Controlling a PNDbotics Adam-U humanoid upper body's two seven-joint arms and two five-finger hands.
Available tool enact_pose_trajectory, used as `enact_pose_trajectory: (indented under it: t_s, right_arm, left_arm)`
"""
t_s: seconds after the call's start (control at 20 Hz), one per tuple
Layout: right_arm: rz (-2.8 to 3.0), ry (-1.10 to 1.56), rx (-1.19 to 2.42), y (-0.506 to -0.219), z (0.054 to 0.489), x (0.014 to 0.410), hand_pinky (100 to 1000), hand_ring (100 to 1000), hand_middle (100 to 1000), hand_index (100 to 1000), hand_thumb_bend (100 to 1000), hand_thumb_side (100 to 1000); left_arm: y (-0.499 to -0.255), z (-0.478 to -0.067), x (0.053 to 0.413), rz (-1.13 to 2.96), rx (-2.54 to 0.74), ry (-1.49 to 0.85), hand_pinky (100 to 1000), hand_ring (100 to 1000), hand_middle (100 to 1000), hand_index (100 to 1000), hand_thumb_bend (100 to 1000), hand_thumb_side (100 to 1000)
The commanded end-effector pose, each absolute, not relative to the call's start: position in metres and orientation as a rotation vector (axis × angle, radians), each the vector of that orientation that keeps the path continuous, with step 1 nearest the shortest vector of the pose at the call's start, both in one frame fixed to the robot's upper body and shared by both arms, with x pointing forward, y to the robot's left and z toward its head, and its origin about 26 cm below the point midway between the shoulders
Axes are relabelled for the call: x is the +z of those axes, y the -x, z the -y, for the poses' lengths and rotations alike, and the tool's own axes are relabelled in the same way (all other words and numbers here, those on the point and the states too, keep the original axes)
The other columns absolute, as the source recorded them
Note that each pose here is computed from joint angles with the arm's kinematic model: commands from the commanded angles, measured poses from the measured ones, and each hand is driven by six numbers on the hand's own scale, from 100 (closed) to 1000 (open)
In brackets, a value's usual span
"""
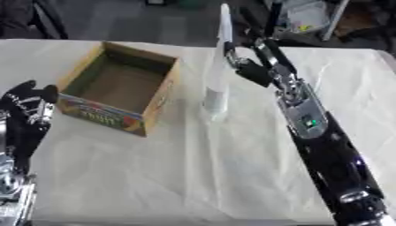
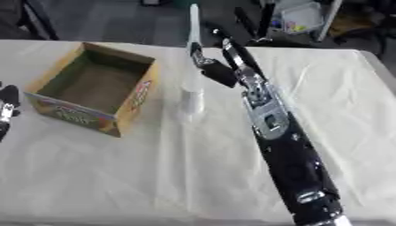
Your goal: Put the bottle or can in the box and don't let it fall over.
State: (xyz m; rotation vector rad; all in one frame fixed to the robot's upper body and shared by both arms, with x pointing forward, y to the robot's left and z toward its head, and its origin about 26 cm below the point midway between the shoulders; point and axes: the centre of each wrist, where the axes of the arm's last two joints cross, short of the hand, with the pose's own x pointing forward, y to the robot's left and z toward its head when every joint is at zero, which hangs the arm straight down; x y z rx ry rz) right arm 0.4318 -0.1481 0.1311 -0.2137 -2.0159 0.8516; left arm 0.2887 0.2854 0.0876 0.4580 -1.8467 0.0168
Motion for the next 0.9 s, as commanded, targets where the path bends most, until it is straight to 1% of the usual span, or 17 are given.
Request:
enact_pose_trajectory:
  t_s: [0.05, 0.9]
  right_arm:
    - [2.048, 0.242, 0.852, -0.4361, 0.1493, 0.1442, 934, 1000, 1000, 1000, 100, 672]
    - [2.047, 0.261, 0.867, -0.4387, 0.1472, 0.144, 933, 1000, 1000, 1000, 100, 663]
  left_arm:
    - [-0.2904, -0.2858, 0.0953, 1.874, 0.018, -0.461, 647, 636, 647, 800, 577, 588]
    - [-0.2913, -0.2886, 0.0983, 1.866, 0.078, -0.51, 651, 640, 654, 800, 590, 583]
